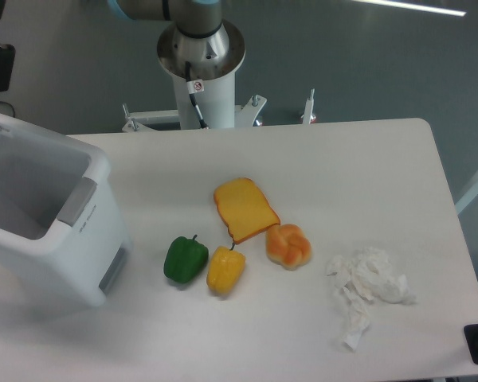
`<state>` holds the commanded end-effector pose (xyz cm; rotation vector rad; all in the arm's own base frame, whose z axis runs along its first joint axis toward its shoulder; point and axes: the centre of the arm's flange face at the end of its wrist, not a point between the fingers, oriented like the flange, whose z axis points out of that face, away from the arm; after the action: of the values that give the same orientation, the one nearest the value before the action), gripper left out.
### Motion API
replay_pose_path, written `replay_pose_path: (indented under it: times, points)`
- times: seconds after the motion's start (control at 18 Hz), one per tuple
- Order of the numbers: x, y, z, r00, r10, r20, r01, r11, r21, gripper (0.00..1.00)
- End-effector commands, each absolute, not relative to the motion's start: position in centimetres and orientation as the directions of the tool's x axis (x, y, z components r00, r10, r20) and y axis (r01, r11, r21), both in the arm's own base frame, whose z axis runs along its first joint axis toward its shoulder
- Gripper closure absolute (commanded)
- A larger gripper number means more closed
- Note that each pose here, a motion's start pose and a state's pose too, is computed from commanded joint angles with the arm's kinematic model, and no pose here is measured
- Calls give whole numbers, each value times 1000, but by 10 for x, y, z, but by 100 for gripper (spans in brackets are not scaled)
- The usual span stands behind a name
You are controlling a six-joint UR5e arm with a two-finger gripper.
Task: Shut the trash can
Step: 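Push the trash can lid down with the gripper until it closes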
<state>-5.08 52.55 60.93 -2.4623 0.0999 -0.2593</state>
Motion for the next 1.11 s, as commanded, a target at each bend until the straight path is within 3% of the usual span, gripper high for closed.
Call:
replay_pose_path:
  times: [1.11]
  points:
    - [-128, 554, 561, 991, -7, 136, 70, -833, -548, 0]
